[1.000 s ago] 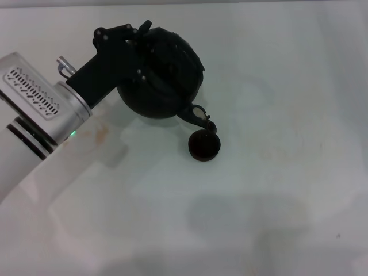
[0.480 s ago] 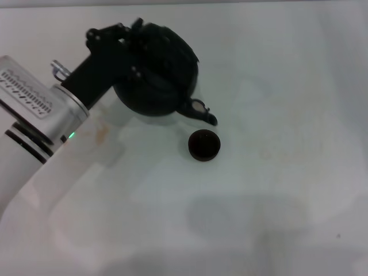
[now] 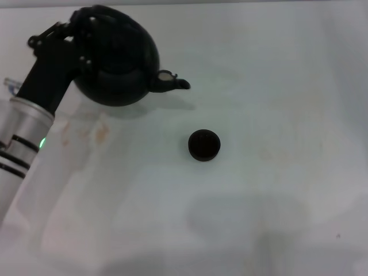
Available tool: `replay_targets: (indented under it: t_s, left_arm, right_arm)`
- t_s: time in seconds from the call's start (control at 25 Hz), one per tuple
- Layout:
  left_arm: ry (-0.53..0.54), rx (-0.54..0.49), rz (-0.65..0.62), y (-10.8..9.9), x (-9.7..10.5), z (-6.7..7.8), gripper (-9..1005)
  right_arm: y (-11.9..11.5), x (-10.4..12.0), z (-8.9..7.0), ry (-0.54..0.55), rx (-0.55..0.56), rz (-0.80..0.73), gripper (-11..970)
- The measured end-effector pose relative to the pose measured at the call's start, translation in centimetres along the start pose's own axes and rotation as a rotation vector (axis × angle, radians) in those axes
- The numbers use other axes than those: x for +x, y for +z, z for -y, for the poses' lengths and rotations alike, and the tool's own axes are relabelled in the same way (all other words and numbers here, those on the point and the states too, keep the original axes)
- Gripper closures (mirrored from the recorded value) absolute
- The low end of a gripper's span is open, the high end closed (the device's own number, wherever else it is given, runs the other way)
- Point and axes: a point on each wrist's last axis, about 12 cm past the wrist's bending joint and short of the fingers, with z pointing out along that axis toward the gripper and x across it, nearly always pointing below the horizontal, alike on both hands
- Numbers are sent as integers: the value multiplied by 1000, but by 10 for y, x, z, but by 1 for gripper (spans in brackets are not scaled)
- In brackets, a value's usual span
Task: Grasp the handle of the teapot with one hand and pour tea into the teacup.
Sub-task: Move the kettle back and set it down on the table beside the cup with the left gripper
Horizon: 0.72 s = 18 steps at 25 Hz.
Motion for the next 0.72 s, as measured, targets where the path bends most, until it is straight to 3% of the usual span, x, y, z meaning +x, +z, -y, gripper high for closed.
replay_targets:
  t_s: [0.44,0.72]
  left_arm:
    - [-210,-278,-83,-52,17,7,799]
    - [-244,-320,-92,-74,19,16,790]
  right_arm:
    - [7,-3,-3,-1,2,3,92]
    - [14,-9,-3,-8,19,0,92]
